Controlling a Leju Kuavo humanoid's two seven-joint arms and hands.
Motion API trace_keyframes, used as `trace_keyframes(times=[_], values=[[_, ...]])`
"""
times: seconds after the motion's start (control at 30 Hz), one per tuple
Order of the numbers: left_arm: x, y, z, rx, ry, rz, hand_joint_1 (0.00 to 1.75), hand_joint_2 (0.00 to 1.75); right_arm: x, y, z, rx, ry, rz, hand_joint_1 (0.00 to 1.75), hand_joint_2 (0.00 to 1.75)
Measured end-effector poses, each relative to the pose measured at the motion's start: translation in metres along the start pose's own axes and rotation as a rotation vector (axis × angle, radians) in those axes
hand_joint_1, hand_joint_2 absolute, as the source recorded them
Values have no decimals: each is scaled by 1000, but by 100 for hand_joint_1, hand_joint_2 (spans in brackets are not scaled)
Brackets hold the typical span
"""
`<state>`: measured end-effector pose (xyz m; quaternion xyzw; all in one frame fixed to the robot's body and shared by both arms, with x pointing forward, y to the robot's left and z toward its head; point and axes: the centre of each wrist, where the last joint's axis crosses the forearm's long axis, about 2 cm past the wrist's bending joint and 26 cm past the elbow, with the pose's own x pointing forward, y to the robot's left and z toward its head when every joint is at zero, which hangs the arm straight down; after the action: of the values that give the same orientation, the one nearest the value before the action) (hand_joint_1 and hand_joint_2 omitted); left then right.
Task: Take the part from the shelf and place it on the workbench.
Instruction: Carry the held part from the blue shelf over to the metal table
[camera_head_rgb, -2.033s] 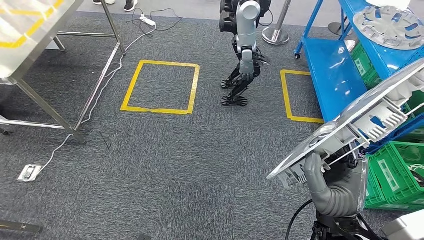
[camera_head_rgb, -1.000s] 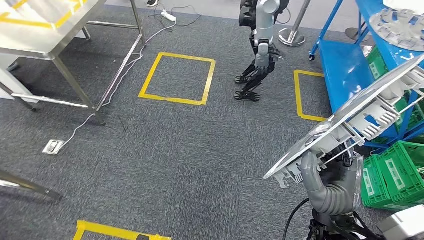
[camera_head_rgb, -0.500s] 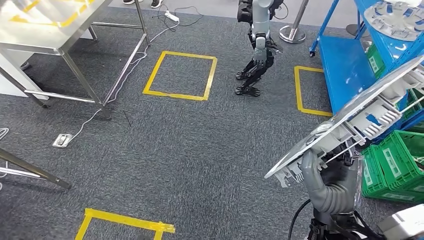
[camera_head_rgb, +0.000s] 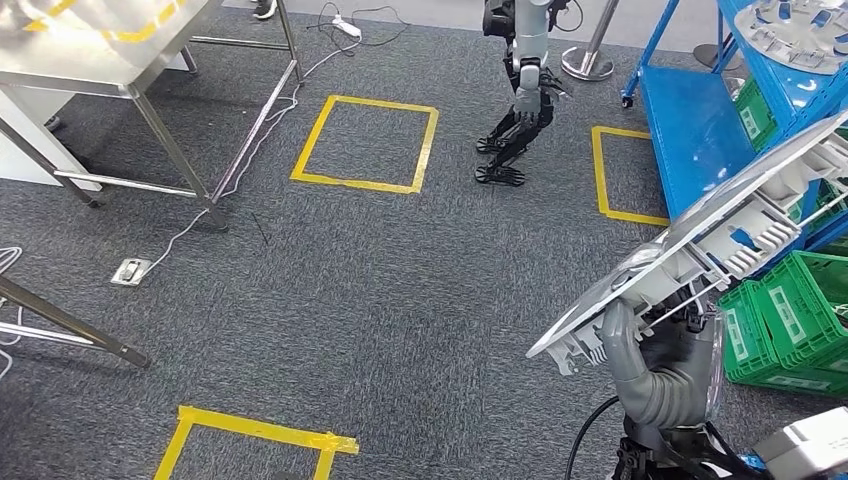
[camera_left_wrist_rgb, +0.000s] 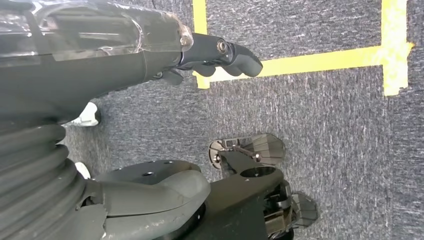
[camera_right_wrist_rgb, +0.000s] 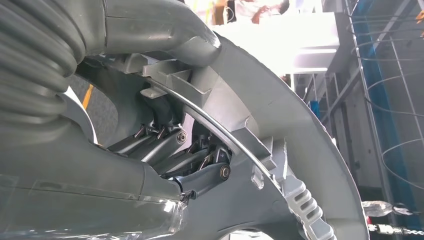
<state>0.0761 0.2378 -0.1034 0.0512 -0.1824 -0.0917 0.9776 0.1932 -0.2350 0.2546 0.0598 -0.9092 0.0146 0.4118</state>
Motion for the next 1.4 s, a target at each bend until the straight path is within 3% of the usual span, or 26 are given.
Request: trace_keyframes(times=[1.03,1.4], values=[[0,1,0,-1,-1,-5,0,175,1,0,-1,10,-10,52,175,175],[1,12,-2,56,10,66,0,175,2,1,-9,28,-16,90,175,175]])
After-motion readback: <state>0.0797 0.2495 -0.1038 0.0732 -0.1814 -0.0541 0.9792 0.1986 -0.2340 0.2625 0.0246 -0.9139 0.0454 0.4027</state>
